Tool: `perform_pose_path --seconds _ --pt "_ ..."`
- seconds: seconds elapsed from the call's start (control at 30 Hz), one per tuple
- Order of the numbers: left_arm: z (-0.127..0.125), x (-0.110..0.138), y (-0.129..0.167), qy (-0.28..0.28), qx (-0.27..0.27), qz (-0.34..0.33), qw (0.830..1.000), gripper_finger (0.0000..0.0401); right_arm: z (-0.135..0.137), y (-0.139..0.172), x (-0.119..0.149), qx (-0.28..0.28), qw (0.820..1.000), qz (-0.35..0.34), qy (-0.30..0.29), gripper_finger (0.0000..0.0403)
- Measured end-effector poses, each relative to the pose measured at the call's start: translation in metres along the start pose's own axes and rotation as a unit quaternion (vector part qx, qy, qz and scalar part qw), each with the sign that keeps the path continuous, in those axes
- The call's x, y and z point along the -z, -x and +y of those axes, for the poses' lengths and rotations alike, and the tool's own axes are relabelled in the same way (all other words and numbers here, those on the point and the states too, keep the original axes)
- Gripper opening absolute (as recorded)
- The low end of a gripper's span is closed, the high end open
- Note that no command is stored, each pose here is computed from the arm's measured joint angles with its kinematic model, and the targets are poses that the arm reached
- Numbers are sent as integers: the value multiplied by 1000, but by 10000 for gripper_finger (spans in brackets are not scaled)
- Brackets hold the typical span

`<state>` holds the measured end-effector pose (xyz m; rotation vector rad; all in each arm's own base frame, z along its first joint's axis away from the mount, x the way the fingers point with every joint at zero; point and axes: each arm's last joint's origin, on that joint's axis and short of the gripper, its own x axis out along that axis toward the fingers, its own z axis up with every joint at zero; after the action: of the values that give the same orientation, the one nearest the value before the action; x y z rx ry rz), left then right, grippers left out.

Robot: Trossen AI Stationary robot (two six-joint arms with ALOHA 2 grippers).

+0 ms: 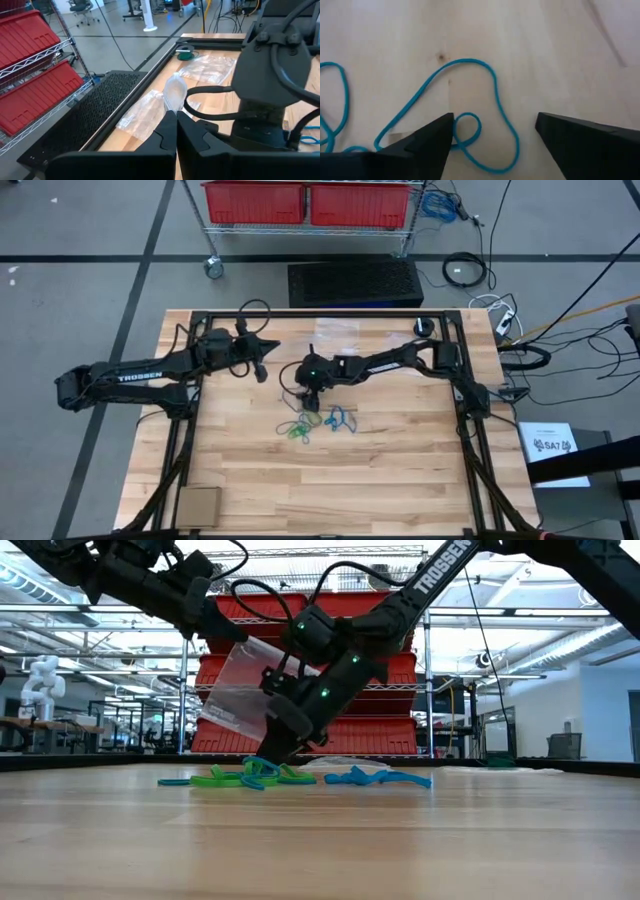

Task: Sort rubber bands
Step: Put the dark blue rubber band into the left zip lock bag

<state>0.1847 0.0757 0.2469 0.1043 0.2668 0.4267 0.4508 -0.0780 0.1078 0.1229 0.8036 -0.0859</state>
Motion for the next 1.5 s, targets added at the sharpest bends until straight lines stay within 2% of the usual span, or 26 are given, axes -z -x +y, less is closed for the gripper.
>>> perform_pose_path --seconds 0.1,0.4,0.47,0.73,1.0,1.33,1.5 --pt "0 0 0 0 0 0 1000 1 -1 -6 5 -7 1000 8 -1 232" --pt "0 0 0 3 2 0 1000 1 2 -12 13 -35 999 29 -2 38" --pt "0 0 0 3 2 0 1000 1 3 -7 10 -40 999 29 1 11" --pt "0 0 0 4 2 0 1000 1 13 32 -6 -64 997 47 14 2" --pt "0 0 0 6 5 -1 1000 1 31 93 -45 -47 997 -20 53 1" --pt "-4 0 -1 20 60 -5 998 1 45 179 -81 48 983 -131 116 0" --pt "-6 3 -5 30 79 4 996 1 44 206 -88 110 971 -156 145 0"
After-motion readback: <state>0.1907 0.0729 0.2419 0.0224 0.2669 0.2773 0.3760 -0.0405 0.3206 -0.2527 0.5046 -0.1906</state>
